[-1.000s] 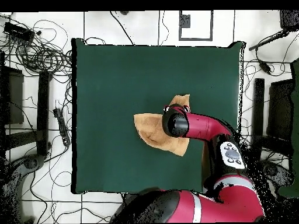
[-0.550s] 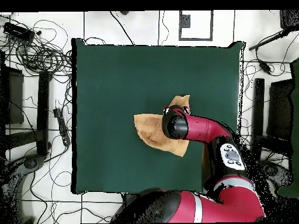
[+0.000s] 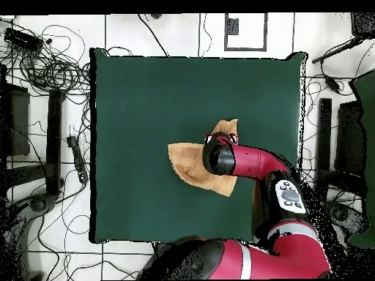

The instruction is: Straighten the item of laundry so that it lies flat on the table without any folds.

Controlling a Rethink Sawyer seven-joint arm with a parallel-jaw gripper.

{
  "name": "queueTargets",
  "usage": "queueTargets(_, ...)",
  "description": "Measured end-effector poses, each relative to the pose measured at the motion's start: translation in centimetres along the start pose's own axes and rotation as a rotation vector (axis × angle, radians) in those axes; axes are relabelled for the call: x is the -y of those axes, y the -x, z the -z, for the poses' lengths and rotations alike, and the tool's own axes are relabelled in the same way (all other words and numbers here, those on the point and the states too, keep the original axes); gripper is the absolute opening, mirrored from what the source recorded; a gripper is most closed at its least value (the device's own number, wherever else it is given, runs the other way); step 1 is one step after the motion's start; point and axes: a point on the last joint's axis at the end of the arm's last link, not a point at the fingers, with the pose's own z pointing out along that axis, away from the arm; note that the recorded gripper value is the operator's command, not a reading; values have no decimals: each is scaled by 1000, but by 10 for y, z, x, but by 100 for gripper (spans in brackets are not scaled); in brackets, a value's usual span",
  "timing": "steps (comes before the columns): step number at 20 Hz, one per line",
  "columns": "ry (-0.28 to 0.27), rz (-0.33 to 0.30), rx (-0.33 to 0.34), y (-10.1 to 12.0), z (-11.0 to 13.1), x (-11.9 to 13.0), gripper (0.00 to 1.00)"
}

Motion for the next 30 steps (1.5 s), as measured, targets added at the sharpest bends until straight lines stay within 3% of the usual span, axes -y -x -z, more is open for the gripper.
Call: queueTargets(30, -9, 24, -9, -3, 5, -9, 0)
